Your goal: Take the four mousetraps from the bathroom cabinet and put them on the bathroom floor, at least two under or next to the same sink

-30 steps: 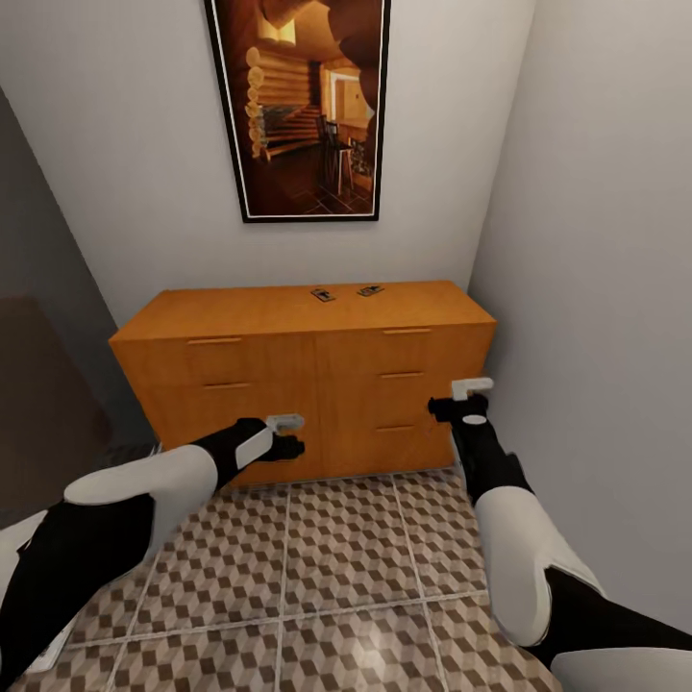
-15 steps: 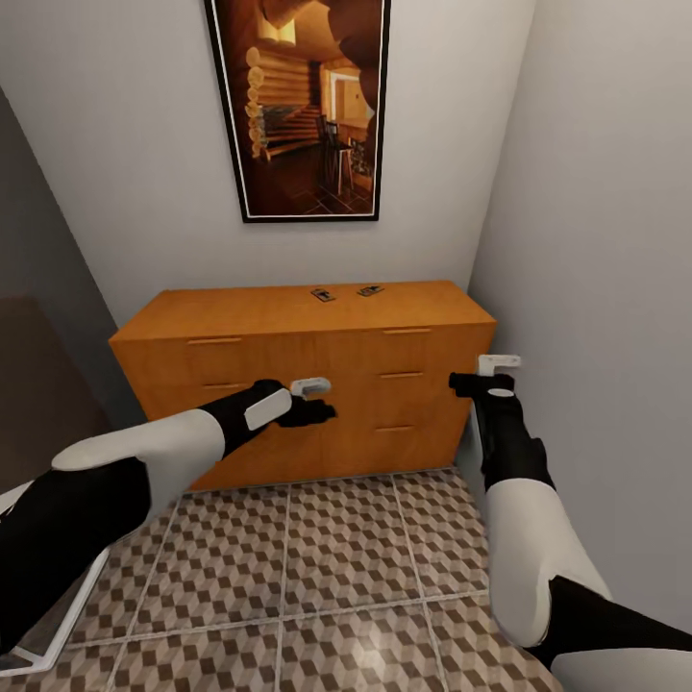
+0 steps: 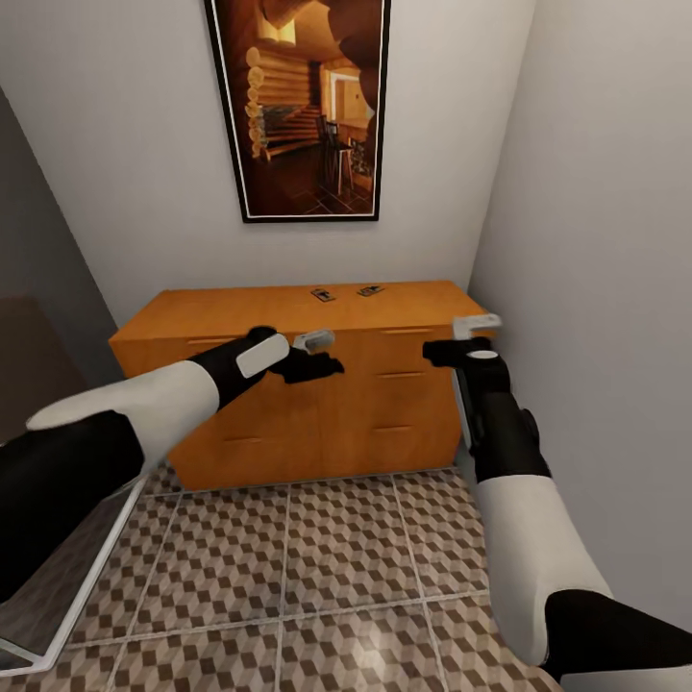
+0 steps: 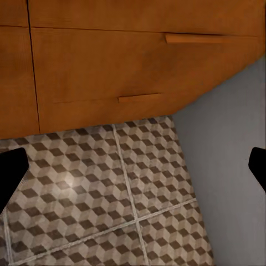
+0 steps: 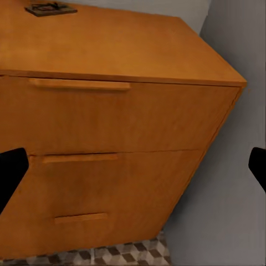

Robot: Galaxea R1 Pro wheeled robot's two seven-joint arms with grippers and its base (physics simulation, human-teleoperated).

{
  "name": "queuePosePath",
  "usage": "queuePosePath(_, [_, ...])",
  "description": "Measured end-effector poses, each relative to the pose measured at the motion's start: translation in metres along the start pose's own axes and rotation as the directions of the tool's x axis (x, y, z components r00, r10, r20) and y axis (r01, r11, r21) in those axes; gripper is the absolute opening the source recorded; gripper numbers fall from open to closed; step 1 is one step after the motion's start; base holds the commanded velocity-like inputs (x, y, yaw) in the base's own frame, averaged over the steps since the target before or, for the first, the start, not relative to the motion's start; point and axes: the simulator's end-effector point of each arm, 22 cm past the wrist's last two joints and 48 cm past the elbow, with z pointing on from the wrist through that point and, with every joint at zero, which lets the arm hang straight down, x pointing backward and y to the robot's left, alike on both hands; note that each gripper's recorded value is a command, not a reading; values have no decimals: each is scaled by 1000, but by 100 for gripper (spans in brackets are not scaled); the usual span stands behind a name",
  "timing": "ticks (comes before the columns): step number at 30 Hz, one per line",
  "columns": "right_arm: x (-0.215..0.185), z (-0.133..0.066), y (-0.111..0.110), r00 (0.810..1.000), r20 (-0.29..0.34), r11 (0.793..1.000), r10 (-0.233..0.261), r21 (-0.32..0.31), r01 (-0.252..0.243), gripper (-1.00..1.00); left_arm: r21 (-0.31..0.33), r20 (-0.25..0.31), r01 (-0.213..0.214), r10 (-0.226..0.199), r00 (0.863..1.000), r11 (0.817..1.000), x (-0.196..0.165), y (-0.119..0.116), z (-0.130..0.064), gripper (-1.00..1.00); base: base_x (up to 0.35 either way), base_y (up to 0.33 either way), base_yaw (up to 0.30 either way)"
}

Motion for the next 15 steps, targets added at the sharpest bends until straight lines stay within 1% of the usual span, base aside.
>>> queuePosePath(4, [-14,-4,19,1000,10,998,23,-54,-22,100,3,24,-7,7,1000,1000,-14,-5,-6,100,0,0,0])
queuePosePath(6, [-30,-5,26,999,26,996,39,-79,-37,100,2,39,-11,11,999,1000,-24,-7,-11,100,0,0,0])
queuePosePath(10, [-45,-3,33,998,33,994,46,-100,-43,100,2,61,-18,17,998,1000,-37,-10,-17,100,0,0,0])
queuePosePath(15, [-70,4,39,998,39,992,43,-116,-38,100,1,95,-28,28,995,1000,-59,-15,-29,100,0,0,0])
